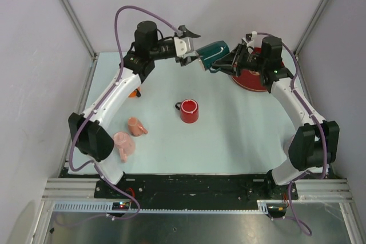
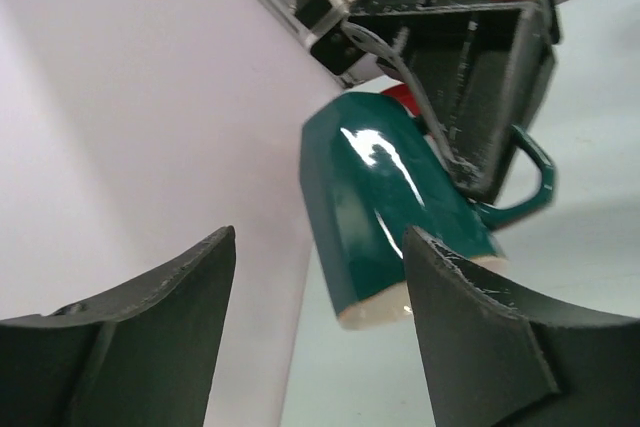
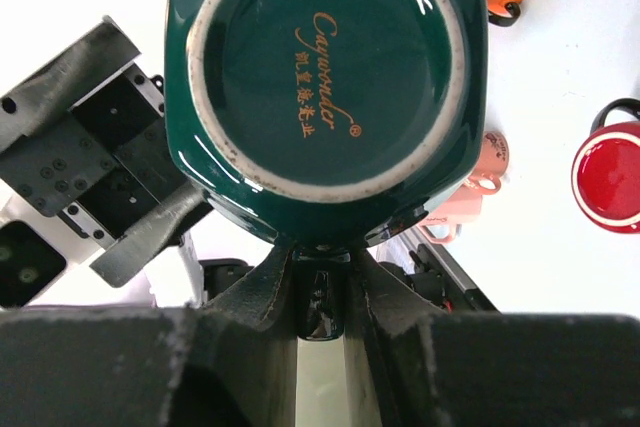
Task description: Turn the mug right side up
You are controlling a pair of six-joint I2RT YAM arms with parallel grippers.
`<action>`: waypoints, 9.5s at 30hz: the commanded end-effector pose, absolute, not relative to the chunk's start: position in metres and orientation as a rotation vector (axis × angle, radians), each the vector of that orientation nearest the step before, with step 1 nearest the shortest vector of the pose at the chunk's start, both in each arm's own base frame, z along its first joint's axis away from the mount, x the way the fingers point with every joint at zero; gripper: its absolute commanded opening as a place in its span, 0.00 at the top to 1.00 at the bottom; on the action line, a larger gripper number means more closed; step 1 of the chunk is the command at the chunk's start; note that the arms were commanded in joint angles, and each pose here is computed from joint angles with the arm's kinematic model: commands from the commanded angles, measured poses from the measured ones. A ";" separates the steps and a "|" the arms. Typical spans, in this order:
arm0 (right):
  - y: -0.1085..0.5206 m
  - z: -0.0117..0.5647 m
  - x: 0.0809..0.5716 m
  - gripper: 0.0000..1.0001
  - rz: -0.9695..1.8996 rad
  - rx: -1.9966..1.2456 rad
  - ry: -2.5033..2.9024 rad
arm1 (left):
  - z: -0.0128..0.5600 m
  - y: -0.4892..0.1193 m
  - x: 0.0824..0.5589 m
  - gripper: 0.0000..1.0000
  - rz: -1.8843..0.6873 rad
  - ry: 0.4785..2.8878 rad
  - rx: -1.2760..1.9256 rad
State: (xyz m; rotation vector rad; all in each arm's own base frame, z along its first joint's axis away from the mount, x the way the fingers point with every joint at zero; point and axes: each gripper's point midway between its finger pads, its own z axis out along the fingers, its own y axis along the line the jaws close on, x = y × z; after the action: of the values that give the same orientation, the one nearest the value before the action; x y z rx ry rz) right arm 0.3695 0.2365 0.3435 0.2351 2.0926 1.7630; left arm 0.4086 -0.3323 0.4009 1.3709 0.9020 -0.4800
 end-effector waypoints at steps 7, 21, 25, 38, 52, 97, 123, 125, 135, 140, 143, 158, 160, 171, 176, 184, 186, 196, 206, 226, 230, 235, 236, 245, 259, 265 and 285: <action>0.240 0.415 0.349 1.00 1.743 0.010 1.878 | 0.400 -0.292 0.389 0.25 -0.375 0.819 1.426; 0.244 0.422 0.340 1.00 1.755 -0.062 1.875 | 0.394 -0.318 0.406 0.32 -0.285 0.817 1.434; 0.248 0.425 0.336 1.00 1.779 -0.099 1.880 | 0.393 -0.324 0.419 0.35 -0.206 0.767 1.433; 0.239 0.410 0.338 0.75 1.741 -0.096 1.937 | 0.392 -0.330 0.411 0.99 -0.040 0.583 1.445; 0.214 0.318 0.267 0.13 0.659 -1.270 1.704 | 0.300 -0.259 0.352 1.00 -0.444 1.850 1.344; 0.298 0.252 0.280 1.00 0.242 -1.602 1.776 | 0.284 -0.229 0.249 0.49 -0.559 2.185 1.277; 0.146 0.299 0.431 1.00 0.342 -0.648 1.805 | 0.335 -0.180 0.300 0.06 -0.552 2.078 0.938; 0.115 0.303 0.472 1.00 0.305 -0.502 1.761 | 0.335 -0.173 0.304 0.06 -0.525 2.080 0.919; 0.022 0.265 0.642 1.00 0.104 -0.175 1.595 | 0.333 -0.141 0.344 0.04 -0.374 2.062 0.827; -0.008 0.238 0.689 1.00 0.034 -0.141 1.605 | 0.333 -0.133 0.376 0.04 -0.307 2.069 0.781; -0.021 0.213 0.705 1.00 0.033 -0.106 1.665 | 0.337 -0.131 0.396 0.04 -0.293 2.069 0.747; -0.019 0.142 0.713 1.00 0.106 -0.186 1.841 | 0.356 -0.140 0.451 0.03 -0.268 2.003 0.730; -0.020 0.140 0.715 1.00 0.104 -0.186 1.846 | 0.356 -0.140 0.453 0.03 -0.268 1.999 0.733; -0.025 0.136 0.708 0.48 0.112 -0.182 1.894 | 0.349 -0.141 0.450 0.02 -0.282 2.023 0.722; -0.027 0.168 0.704 0.28 0.128 -0.169 1.859 | 0.323 -0.149 0.435 0.02 -0.292 2.052 0.841; -0.010 0.262 0.658 0.01 0.191 -0.182 1.816 | 0.292 -0.160 0.412 0.03 -0.341 2.129 0.882; 0.002 0.279 0.638 0.00 0.204 -0.199 1.841 | 0.293 -0.155 0.411 0.03 -0.366 2.161 0.802; 0.204 0.266 0.509 0.01 0.494 -0.778 2.051 | 0.272 -0.084 0.395 0.04 -0.233 2.315 0.478; 0.367 0.189 0.402 0.03 0.505 -1.335 2.053 | 0.244 -0.040 0.341 0.05 -0.150 2.327 0.383; 0.381 0.050 0.388 0.22 0.127 -1.723 2.169 | 0.242 -0.020 0.275 0.05 -0.118 2.255 0.286; 0.373 0.065 0.381 0.23 0.115 -1.741 2.172 | 0.245 -0.021 0.278 0.05 -0.119 2.248 0.302; 0.364 0.082 0.375 0.25 0.093 -1.732 2.197 | 0.246 -0.020 0.280 0.05 -0.108 2.242 0.334; 0.360 0.080 0.374 0.27 0.079 -1.731 2.214 | 0.246 -0.020 0.280 0.05 -0.105 2.243 0.340; 0.350 0.068 0.371 0.81 0.118 -1.708 2.297 | 0.247 -0.021 0.281 0.05 -0.110 2.240 0.342; 0.375 0.289 0.391 1.00 0.528 -1.103 1.902 | 0.285 -0.057 0.261 0.09 -0.298 2.084 0.537; 0.373 0.418 0.365 1.00 0.791 -0.823 1.535 | 0.332 -0.107 0.225 0.06 -0.509 1.762 0.867; 0.377 0.587 0.248 1.00 1.215 -0.565 0.924 | 0.463 -0.182 0.215 0.06 -0.807 1.274 0.952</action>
State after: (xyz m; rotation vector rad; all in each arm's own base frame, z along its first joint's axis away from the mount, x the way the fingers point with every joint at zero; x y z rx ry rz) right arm 0.2744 0.3921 0.5174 -0.6159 1.1632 1.1454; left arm 0.2302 -0.1744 0.4364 0.9172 1.3808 -0.7647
